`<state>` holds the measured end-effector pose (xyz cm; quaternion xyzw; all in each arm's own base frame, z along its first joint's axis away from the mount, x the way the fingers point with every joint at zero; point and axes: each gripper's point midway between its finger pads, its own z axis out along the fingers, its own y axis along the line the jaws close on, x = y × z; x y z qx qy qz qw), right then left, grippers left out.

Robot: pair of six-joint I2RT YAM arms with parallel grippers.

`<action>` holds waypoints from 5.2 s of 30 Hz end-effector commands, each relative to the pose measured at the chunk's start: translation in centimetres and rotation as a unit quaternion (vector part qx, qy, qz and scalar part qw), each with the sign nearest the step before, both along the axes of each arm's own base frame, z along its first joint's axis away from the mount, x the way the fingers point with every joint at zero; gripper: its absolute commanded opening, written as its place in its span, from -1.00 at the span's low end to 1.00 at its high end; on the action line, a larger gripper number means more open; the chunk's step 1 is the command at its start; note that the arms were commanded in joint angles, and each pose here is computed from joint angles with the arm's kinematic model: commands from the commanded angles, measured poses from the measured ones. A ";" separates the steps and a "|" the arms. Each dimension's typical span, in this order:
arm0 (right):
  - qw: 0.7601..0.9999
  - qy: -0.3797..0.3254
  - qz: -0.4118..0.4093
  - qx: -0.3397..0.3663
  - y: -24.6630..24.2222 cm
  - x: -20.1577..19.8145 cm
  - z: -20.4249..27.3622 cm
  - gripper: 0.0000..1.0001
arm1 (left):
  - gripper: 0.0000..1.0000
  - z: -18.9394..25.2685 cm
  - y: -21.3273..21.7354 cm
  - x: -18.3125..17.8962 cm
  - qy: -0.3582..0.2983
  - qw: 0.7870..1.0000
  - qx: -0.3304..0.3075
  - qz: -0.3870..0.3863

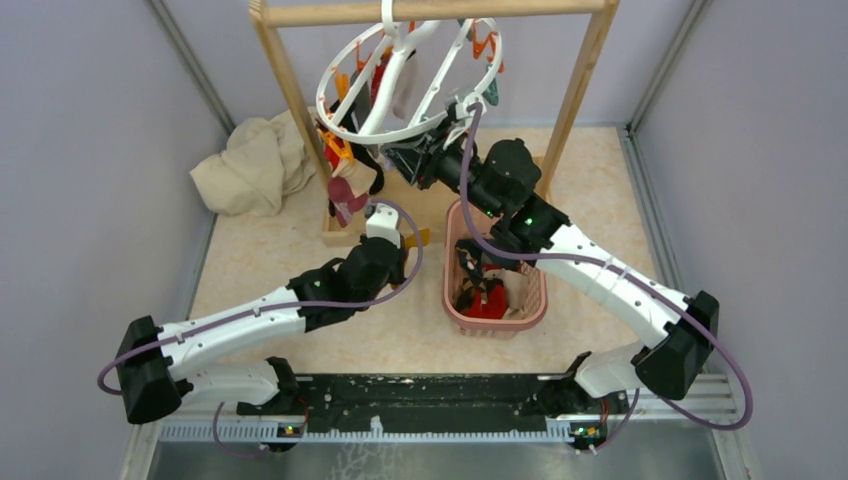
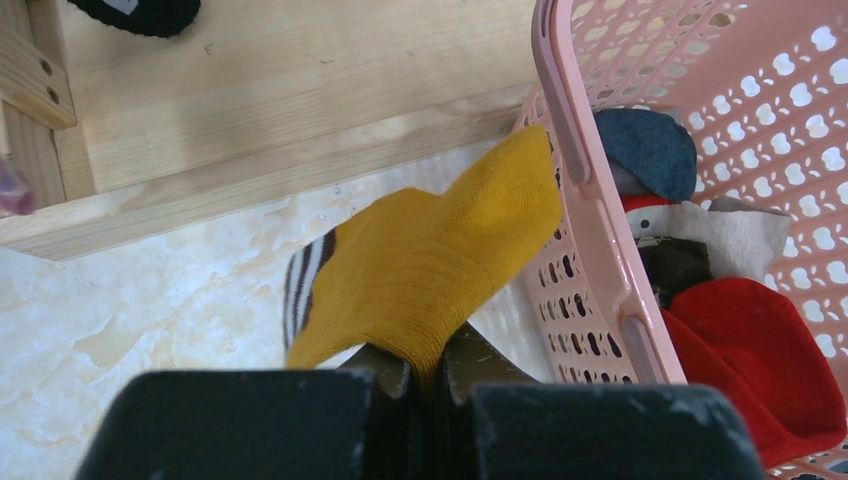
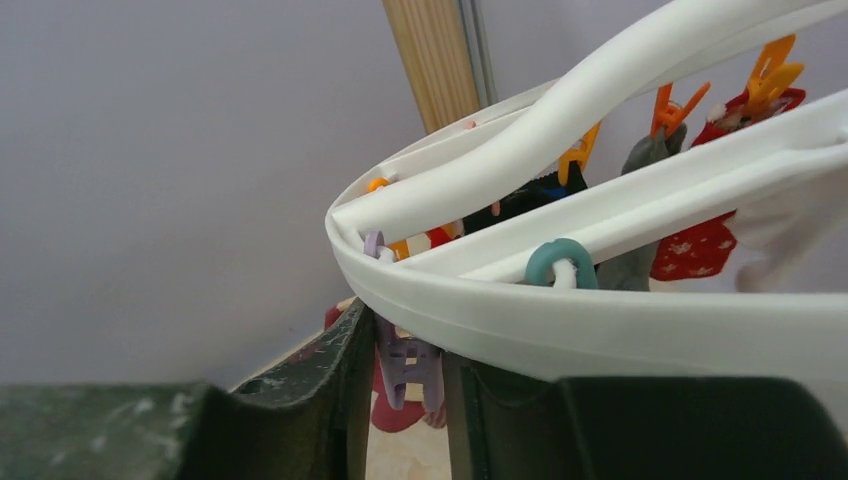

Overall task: Remove the socks clipped to the hanger
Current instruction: Place the sock in the bin.

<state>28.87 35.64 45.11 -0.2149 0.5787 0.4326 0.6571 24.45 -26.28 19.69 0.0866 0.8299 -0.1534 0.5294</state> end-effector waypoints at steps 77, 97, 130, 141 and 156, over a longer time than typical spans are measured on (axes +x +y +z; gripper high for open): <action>0.918 0.163 -0.358 -0.048 -24.4 -5.4 -7.8 0.35 | -0.52 5.6 -19.5 7.8 -0.097 0.961 -0.130 -0.225; 0.922 0.167 -0.344 -0.054 -23.5 -5.1 -8.7 0.39 | 0.55 4.9 -18.1 5.0 -0.041 0.947 -0.138 -0.287; 0.926 0.158 -0.338 -0.060 -23.2 -4.9 -7.6 0.42 | 0.68 10.0 -15.1 -2.4 -0.054 0.936 -0.025 -0.346; 0.973 0.108 -0.174 -0.108 -15.8 -5.1 -8.3 0.36 | 0.67 13.4 -3.9 -5.7 -0.045 0.973 -0.094 -0.207; 0.992 0.029 -0.026 -0.117 -5.8 -4.9 -7.6 0.32 | 0.98 3.3 9.5 -1.2 0.047 0.991 -0.036 0.119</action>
